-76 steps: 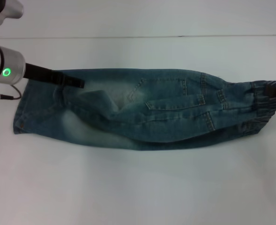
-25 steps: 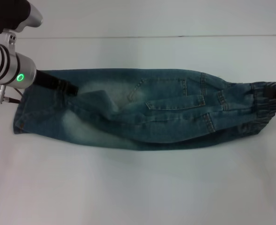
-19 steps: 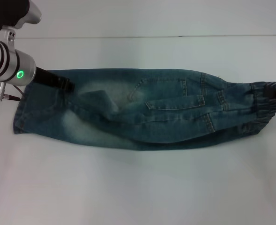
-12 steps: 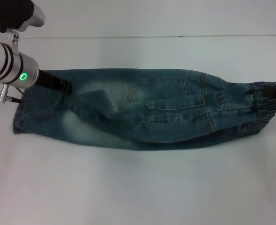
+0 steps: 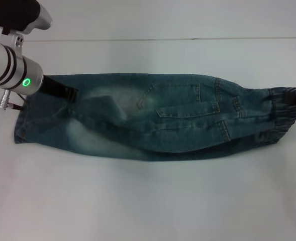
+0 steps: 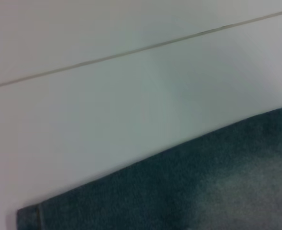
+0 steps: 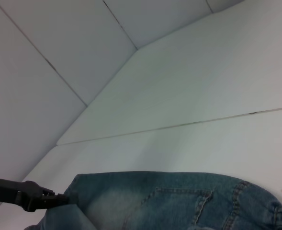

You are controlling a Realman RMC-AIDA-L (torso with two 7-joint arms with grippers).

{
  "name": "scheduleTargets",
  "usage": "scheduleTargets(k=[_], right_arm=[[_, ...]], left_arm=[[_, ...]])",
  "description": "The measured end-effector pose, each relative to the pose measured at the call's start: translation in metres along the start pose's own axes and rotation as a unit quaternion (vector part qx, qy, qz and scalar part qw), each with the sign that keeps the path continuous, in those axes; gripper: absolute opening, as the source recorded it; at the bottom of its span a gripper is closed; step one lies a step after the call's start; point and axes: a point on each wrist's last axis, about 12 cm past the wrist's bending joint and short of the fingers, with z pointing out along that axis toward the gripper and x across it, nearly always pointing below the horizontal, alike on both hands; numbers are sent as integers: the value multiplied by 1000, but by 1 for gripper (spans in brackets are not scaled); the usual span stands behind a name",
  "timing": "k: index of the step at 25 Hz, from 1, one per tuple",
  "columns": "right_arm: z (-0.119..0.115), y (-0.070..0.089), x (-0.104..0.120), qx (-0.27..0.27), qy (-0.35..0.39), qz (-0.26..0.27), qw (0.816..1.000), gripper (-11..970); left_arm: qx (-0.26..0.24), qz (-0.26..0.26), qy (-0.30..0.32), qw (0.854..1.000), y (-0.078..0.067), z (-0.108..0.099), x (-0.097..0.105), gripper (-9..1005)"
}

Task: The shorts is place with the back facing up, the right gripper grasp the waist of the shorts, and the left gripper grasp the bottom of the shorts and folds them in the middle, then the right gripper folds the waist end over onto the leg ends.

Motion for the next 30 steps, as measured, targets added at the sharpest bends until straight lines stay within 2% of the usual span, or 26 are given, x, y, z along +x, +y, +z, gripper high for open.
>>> scheduleTargets(k=[5,18,30], right_arm=[[0,0,0,-1,0,0,1000,156],[3,0,-3,2,-1,-2,1000,163],[11,1,-33,3,8,-35,999,169]], left_arm=[[1,5,0,1000,-2,0,-1,40],[-21,-22,-33,999,6,-3,-6,41],[-37,-48,-50,997,14,-4,-6,40]])
